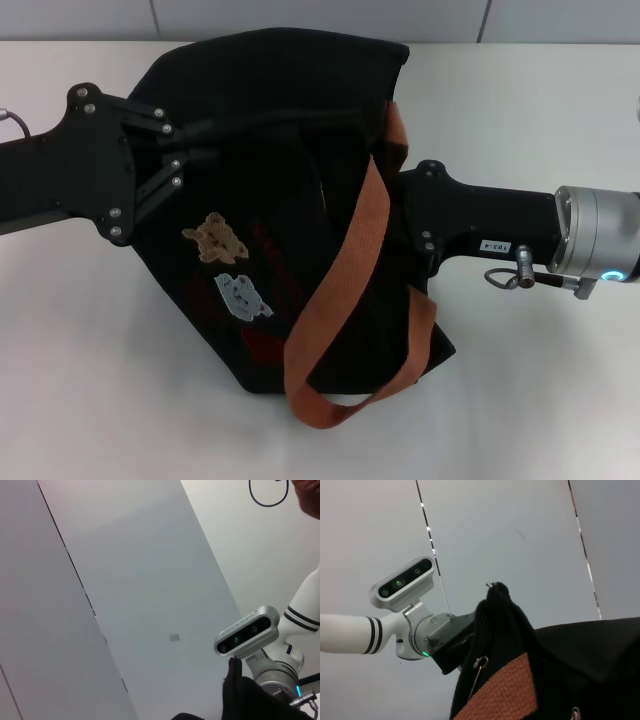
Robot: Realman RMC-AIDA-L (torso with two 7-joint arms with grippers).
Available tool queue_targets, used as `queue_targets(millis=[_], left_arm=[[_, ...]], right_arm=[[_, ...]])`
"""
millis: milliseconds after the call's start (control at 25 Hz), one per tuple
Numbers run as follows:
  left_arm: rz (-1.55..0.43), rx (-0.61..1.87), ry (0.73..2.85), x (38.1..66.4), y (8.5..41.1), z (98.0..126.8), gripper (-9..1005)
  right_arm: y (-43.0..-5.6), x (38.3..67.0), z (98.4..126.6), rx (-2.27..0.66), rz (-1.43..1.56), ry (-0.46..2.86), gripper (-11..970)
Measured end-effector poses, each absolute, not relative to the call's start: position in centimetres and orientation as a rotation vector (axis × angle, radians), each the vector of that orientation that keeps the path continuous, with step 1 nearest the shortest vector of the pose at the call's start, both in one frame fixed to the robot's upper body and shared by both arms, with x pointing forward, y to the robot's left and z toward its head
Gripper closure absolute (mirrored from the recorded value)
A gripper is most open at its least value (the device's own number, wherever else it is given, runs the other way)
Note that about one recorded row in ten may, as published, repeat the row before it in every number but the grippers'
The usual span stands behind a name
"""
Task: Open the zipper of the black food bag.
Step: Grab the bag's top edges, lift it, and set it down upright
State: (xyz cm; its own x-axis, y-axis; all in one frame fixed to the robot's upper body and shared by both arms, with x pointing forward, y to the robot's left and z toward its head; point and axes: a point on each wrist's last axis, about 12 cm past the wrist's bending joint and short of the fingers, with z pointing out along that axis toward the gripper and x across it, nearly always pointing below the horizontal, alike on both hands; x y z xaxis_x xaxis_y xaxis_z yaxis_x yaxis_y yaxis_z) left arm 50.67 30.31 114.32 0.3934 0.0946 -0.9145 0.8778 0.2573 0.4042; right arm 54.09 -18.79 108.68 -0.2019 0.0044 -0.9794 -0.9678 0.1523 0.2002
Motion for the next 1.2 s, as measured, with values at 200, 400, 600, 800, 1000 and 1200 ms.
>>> queue_targets(millis=[200,400,600,800,1000,1200], left_arm=[[-0.692,1.202,1.044,50.6,30.4,114.3,916],[-0.689,1.190,1.037,50.4,30.5,114.4,915],[-0.677,1.161,1.019,50.2,31.0,114.6,915],[-0.670,1.176,0.994,50.3,30.6,114.7,915],[-0.682,1.186,0.999,50.2,30.4,114.5,915],[-0.700,1.173,1.011,49.7,30.5,114.0,915]], right_arm=[[-19.0,54.4,108.5,-0.955,1.208,1.460,873],[-19.6,55.2,108.0,-0.860,1.143,1.515,893],[-19.7,55.4,108.1,-0.828,1.129,1.509,951],[-19.9,54.3,107.9,-0.838,1.171,1.477,929],[-20.1,53.6,107.9,-0.853,1.180,1.437,846],[-20.0,53.5,108.0,-0.874,1.171,1.412,732]])
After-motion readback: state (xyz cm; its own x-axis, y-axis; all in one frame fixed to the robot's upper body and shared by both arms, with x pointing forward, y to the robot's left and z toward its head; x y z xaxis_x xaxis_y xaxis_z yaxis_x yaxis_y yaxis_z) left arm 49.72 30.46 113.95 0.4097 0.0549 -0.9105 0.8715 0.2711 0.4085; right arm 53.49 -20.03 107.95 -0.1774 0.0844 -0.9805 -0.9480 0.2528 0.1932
